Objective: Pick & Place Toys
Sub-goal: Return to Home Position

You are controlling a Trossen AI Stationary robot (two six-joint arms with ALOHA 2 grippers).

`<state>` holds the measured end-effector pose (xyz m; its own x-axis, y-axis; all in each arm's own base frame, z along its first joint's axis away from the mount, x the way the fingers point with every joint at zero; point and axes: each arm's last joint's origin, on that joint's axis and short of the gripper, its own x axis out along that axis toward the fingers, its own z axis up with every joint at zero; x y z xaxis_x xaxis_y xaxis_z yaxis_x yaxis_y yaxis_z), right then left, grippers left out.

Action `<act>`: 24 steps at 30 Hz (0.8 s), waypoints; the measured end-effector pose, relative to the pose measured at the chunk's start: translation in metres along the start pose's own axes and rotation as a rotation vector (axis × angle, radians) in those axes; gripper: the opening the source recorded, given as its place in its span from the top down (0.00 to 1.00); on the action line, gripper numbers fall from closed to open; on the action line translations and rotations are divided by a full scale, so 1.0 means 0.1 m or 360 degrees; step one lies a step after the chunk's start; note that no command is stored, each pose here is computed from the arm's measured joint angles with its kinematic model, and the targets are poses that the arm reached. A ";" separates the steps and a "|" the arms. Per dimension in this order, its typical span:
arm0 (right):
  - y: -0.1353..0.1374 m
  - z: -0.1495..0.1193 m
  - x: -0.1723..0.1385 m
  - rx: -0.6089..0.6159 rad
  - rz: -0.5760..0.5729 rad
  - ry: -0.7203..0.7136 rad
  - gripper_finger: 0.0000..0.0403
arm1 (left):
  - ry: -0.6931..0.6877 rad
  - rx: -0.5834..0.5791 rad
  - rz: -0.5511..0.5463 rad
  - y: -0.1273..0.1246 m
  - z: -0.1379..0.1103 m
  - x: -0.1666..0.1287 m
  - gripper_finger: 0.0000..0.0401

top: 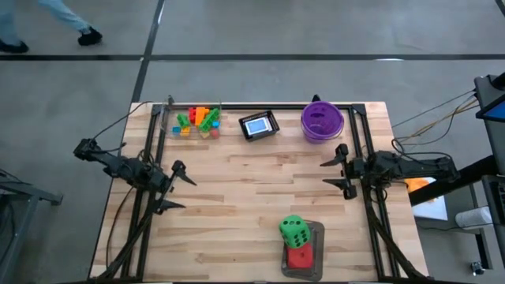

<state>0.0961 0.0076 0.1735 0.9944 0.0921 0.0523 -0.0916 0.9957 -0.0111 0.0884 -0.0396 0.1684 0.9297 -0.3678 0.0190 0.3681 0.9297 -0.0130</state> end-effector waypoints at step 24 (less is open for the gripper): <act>-0.03 -0.13 0.05 -0.0092 -0.0133 0.0234 0.37 | 0.0017 0.0066 0.0032 0.04 -0.02 0.01 0.03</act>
<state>0.1021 0.0054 0.1611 0.9959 0.0028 -0.0909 -0.0092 0.9975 -0.0703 0.0906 -0.0362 0.1668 0.9370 -0.3492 0.0082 0.3488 0.9368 0.0279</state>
